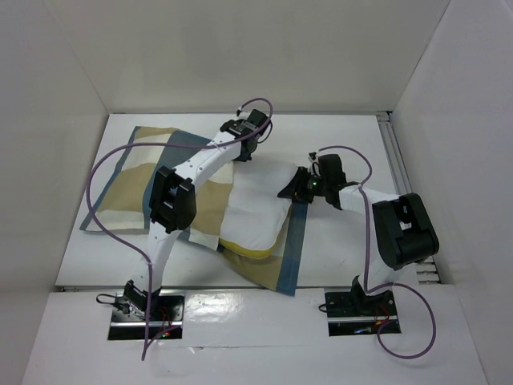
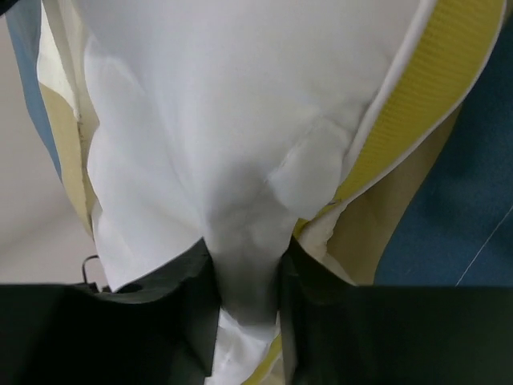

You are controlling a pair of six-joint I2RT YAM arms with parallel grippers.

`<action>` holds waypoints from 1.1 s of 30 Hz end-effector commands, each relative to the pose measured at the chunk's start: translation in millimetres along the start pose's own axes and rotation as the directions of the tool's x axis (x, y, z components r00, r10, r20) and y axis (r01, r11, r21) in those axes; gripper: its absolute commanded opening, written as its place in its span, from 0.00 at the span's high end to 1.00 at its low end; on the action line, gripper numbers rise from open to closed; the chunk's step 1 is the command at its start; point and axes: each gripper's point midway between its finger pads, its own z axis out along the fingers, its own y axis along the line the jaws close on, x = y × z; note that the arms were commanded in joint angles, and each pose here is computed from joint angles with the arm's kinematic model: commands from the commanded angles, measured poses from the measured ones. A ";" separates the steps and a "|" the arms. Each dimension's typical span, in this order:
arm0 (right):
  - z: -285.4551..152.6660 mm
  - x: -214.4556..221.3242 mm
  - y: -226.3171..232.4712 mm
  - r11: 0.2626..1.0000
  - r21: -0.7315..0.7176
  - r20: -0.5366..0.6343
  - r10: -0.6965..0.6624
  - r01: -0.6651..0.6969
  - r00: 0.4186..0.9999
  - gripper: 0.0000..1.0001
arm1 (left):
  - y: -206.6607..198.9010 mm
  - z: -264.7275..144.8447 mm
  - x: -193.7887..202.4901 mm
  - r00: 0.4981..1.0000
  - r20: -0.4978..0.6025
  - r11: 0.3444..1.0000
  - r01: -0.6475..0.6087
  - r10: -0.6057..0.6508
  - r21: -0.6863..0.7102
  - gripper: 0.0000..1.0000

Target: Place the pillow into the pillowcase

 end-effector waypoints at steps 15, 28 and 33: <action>-4.7 -70.5 94.1 0.953 -0.184 0.092 -0.226 0.239 0.970 1.00 | 3.4 -118.8 -54.9 0.974 0.225 0.948 -0.050 -0.023 0.314 1.00; -2.7 27.8 149.3 0.908 -0.340 0.053 -0.241 0.244 0.969 1.00 | -63.9 -283.8 -58.2 0.963 0.189 0.590 -0.040 -0.194 0.806 1.00; 16.0 35.0 155.2 0.888 -0.387 0.025 -0.259 0.248 0.965 1.00 | -83.3 -255.7 -22.4 0.989 0.089 0.609 0.002 -0.119 0.793 1.00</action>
